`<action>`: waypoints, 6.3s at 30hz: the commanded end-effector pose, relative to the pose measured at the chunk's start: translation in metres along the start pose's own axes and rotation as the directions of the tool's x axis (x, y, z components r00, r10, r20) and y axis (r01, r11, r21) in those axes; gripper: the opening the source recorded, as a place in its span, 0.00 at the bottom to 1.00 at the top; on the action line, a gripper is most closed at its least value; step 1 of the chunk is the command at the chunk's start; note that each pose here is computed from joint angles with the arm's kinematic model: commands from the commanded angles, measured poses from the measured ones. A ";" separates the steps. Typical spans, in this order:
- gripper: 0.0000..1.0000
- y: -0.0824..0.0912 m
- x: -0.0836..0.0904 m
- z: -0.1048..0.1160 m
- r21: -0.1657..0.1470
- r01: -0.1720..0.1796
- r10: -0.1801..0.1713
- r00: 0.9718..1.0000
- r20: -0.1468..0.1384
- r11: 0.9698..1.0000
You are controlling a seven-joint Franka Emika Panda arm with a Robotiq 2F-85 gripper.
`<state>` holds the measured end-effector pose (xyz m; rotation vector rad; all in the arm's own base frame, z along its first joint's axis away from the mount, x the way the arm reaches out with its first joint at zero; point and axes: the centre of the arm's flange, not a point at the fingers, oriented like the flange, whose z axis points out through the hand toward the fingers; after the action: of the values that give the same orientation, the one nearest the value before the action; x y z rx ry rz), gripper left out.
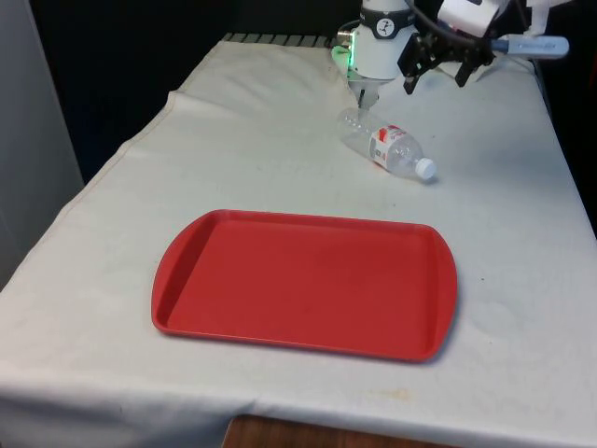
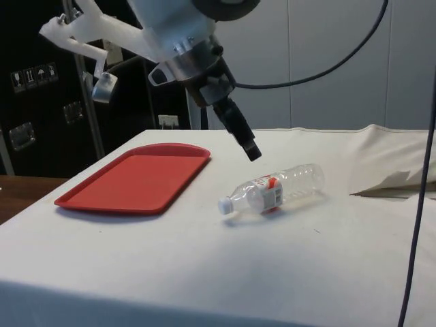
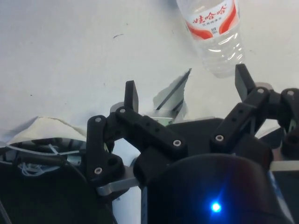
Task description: Place the bottle upright on the tray.
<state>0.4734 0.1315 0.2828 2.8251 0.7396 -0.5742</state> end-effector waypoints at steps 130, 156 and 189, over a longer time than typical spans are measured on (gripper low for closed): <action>1.00 0.031 0.081 0.136 0.038 0.182 -0.178 0.864 0.472 0.983; 1.00 0.031 0.085 0.143 0.042 0.183 -0.182 0.867 0.465 0.982; 0.00 0.037 0.078 0.111 0.030 0.165 -0.160 0.875 0.456 0.986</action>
<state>0.5184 0.1059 0.1525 2.4731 0.8750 -1.2064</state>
